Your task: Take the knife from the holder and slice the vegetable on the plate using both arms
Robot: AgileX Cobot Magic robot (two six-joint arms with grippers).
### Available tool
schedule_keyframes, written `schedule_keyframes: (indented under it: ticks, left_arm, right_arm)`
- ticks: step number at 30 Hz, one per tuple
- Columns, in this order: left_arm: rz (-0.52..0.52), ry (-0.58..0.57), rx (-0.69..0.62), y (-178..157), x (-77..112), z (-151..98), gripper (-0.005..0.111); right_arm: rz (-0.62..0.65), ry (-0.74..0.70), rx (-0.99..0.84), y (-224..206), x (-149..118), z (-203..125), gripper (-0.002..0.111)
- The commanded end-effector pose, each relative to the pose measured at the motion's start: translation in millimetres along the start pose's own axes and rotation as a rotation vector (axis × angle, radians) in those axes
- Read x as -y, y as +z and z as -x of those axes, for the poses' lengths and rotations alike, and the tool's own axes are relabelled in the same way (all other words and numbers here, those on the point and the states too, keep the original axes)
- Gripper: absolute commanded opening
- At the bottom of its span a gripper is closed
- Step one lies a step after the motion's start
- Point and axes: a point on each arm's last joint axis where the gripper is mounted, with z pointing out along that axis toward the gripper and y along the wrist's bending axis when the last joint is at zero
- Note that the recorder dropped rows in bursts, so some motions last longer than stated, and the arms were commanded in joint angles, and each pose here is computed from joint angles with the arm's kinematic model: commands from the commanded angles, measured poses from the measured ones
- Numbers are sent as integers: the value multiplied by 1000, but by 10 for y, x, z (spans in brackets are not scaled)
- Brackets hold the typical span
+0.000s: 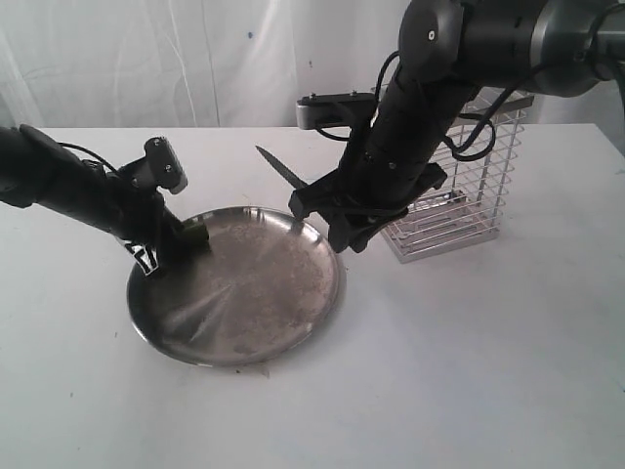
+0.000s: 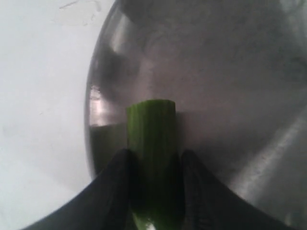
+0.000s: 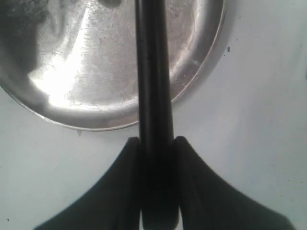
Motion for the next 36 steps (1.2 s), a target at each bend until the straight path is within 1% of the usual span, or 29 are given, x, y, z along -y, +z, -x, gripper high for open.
schedule_keyframes:
  ticks: [1, 3, 7, 8, 11, 17, 19, 22, 27, 30, 33, 36]
  left_arm:
    - [-98, -19, 90, -273, 107, 226, 0]
    - [-155, -20, 104, -336, 161, 269, 0]
    - [-320, -28, 135, -377, 314, 302, 0]
    - [-337, -32, 141, -364, 345, 305, 0]
    - [-318, -21, 149, -311, 401, 317, 0]
    - [-338, -6, 148, -214, 587, 408, 0]
    - [-329, 3, 137, -176, 641, 426, 0]
    - [-321, -10, 121, -125, 686, 399, 0]
    - [-340, -76, 114, 11, 723, 325, 0]
    - [-299, -91, 109, 60, 713, 301, 0]
    - [-292, -90, 103, 64, 711, 291, 0]
    - [-252, -102, 90, 75, 676, 279, 0]
  right_arm:
    - [-2, -11, 25, -70, 8, 6, 0]
    - [-2, -11, 27, -71, 8, 7, 0]
    - [-4, -11, 37, -71, 10, 16, 0]
    - [-5, -11, 43, -71, 11, 22, 0]
    - [-5, -4, 55, -72, 11, 33, 0]
    - [-4, 16, 53, -71, 11, 31, 0]
    - [-5, 18, 56, -73, 18, 33, 0]
    - [-18, 9, 58, -72, 26, 35, 0]
    - [-31, 21, 95, -77, 44, 68, 0]
    - [-32, 27, 101, -77, 45, 74, 0]
    - [-32, 27, 101, -77, 45, 74, 0]
    - [-31, 27, 96, -77, 45, 69, 0]
